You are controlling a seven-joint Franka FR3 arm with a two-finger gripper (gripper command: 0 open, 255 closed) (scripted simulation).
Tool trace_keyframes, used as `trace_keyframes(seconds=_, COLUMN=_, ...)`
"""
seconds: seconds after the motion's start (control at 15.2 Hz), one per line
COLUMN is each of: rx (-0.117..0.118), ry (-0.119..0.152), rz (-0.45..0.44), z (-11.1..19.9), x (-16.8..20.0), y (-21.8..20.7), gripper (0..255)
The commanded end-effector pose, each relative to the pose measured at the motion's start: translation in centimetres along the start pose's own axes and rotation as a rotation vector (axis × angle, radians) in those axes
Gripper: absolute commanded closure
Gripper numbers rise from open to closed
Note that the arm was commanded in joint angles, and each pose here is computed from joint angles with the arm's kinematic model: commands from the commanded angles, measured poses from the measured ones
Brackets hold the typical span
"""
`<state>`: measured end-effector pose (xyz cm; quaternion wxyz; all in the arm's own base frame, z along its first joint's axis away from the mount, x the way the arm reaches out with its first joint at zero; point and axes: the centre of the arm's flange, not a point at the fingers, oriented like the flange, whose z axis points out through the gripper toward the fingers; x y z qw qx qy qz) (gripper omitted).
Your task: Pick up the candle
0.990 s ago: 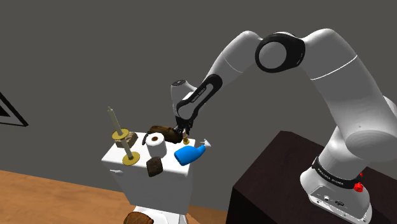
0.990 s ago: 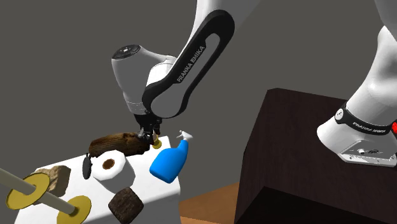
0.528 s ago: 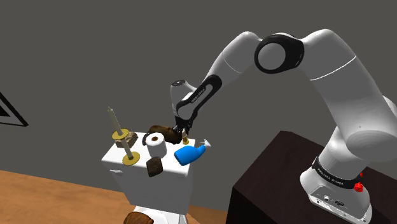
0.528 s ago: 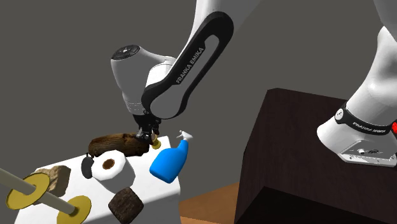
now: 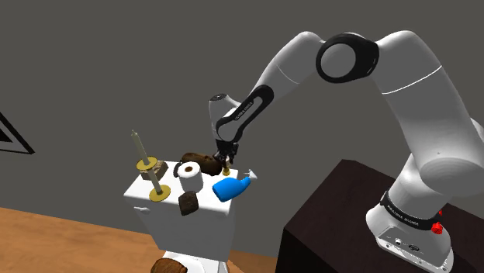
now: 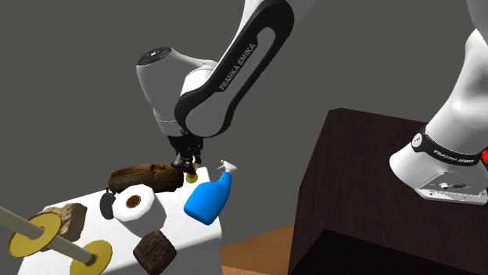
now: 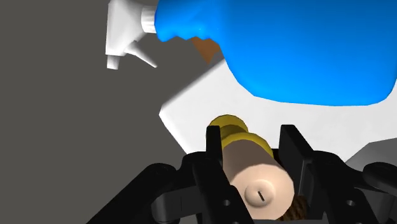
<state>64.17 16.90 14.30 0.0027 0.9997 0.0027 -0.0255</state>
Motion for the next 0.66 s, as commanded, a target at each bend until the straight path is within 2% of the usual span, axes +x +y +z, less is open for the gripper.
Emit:
trace_keyframes(seconds=0.0, rx=-0.005, ry=0.022, rz=0.022, z=-2.0, x=1.0, y=1.7, gripper=255)
trace_keyframes(seconds=0.46, rx=-0.005, ry=0.022, rz=0.022, z=-5.7, x=0.8, y=1.7, gripper=255)
trace_keyframes(seconds=0.59, rx=-0.005, ry=0.022, rz=0.022, z=-5.8, x=0.8, y=1.7, gripper=255)
